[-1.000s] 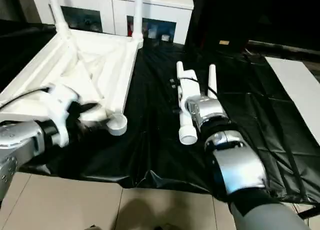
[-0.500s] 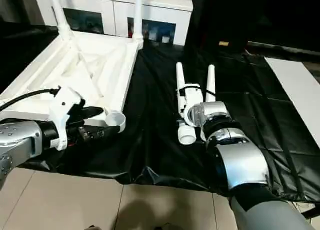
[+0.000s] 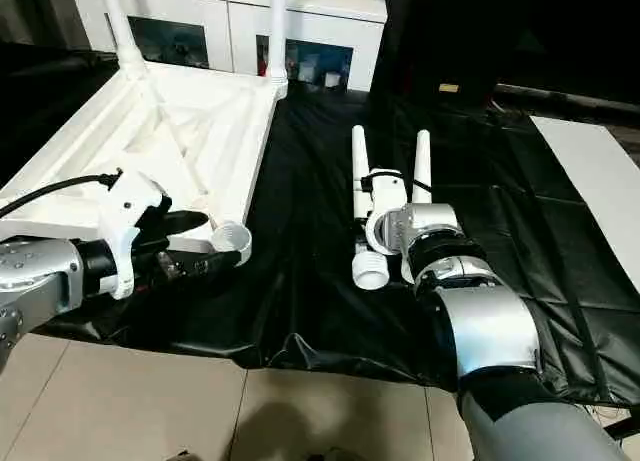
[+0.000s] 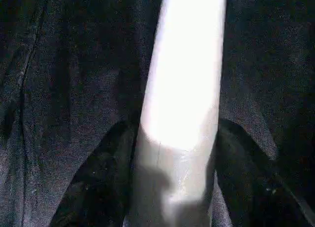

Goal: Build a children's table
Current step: Pick table leg

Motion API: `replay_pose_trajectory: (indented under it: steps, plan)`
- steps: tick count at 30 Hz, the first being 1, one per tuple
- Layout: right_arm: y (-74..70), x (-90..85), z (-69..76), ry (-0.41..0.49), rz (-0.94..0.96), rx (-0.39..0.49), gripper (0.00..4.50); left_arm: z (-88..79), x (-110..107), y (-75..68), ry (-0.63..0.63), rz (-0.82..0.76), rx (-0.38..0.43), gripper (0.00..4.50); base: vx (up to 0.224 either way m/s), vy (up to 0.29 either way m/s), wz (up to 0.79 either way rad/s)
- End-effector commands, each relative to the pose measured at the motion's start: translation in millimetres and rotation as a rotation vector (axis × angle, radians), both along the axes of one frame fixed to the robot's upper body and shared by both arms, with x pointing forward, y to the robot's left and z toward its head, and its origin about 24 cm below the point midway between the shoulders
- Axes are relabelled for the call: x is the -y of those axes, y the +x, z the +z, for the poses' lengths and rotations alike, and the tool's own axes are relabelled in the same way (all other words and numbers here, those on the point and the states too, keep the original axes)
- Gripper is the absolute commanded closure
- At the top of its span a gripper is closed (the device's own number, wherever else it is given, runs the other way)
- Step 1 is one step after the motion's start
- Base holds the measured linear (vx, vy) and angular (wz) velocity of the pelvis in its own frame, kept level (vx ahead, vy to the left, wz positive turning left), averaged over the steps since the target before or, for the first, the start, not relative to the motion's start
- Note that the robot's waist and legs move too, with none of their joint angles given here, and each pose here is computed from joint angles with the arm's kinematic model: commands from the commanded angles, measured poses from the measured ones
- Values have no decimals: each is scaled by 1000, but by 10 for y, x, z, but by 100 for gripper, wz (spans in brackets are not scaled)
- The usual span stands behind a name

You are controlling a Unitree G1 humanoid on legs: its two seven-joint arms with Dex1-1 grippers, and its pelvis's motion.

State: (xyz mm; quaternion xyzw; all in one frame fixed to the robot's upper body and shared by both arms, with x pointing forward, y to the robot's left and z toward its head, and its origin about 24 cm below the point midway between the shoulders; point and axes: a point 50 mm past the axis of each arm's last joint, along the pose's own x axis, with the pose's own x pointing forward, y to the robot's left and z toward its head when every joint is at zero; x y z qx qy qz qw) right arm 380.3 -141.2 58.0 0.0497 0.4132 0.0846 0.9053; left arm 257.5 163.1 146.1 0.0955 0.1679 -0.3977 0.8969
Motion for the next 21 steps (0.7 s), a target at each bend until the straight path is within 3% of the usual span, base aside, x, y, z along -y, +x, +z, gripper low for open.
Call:
replay_pose_trajectory:
  steps: [1, 7, 12, 16, 21]
  plan:
    - [55, 10, 115, 25, -15, 27, 237, 47, 32, 1, -5, -22, 15, 0, 0, 0, 0]
    - [49, 38, 95, 43, -31, 31, 264, 51, 11, 36, 6, -2, 24, 0, 0, 0, 0]
    - [75, 39, 128, 114, -53, 74, 267, 81, -8, 106, -8, 39, 60, 0, 0, 0, 0]
    - [202, -4, 396, 293, -17, 311, 267, 187, 49, 286, -107, 157, 142, 0, 0, 0, 0]
    - [193, 51, 604, 437, 6, 500, 267, 253, 272, 425, -337, 211, 130, 0, 0, 0, 0]
